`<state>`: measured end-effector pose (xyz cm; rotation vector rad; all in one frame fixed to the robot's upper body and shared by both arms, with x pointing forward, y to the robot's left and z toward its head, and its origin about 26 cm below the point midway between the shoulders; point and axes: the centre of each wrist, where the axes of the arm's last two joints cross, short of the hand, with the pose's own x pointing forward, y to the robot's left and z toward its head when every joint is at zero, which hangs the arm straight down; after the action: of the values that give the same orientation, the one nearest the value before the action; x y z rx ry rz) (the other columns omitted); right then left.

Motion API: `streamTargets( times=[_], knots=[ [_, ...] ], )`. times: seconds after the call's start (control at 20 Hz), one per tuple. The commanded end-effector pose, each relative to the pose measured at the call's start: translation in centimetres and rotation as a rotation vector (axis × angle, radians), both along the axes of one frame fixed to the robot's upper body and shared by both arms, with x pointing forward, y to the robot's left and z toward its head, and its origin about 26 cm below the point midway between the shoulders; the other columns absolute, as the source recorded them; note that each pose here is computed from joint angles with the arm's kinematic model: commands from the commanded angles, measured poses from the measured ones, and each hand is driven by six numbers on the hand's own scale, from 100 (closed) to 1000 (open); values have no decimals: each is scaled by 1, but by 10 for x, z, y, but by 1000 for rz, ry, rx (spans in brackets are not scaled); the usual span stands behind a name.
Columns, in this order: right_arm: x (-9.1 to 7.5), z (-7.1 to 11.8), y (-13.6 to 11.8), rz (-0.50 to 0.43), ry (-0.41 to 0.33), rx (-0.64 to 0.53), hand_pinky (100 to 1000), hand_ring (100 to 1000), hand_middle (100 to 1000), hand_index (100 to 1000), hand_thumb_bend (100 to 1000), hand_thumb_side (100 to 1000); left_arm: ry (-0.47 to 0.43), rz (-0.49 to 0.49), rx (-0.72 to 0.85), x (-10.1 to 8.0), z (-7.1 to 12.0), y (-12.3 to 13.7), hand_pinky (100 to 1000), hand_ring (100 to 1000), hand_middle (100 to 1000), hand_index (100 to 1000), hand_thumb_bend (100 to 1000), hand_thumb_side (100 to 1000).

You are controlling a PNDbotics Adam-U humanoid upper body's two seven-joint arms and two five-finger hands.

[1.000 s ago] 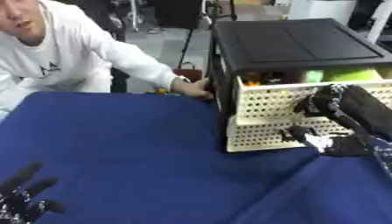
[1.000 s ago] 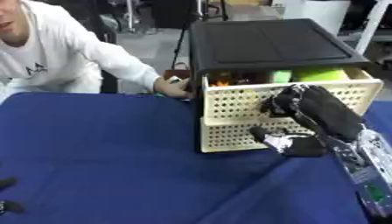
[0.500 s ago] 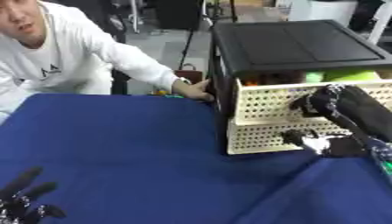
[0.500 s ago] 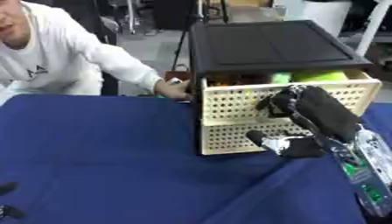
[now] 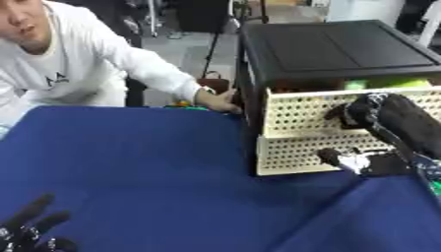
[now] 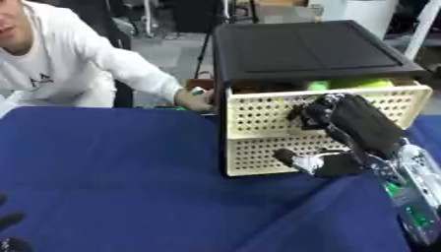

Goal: Pick up objects from table and place into drawer.

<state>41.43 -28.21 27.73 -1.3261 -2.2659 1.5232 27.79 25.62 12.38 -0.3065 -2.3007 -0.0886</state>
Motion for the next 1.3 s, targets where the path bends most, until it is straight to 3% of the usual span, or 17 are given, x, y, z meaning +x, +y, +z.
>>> streamTargets(
  times=[0.05, 0.3, 0.35, 0.45, 0.9, 1.3],
  knots=[
    [10, -28, 7, -12, 97, -29, 277, 408, 530, 702, 561, 1000, -22, -9, 7, 0, 5, -4, 537, 796, 871, 820, 100, 1000],
    [13, -27, 8, -5, 90, -27, 278, 428, 549, 705, 563, 1000, -22, -12, 10, 0, 6, -5, 538, 797, 872, 820, 100, 1000],
    [14, -27, 8, -3, 87, -26, 282, 444, 560, 707, 530, 1000, -23, -13, 11, 0, 6, -5, 538, 797, 872, 820, 100, 1000],
    [16, -26, 9, -3, 84, -28, 288, 454, 565, 709, 574, 1000, -23, -14, 12, 0, 6, -6, 538, 797, 872, 820, 100, 1000],
    [18, -27, 10, 17, 69, -44, 307, 477, 591, 707, 575, 1000, -24, -18, 15, 1, 7, -7, 539, 797, 872, 821, 100, 1000],
    [3, -34, -2, 13, 102, -96, 319, 505, 622, 710, 585, 1000, -4, -12, -4, -2, 4, 5, 541, 798, 870, 821, 100, 1000]
  ],
)
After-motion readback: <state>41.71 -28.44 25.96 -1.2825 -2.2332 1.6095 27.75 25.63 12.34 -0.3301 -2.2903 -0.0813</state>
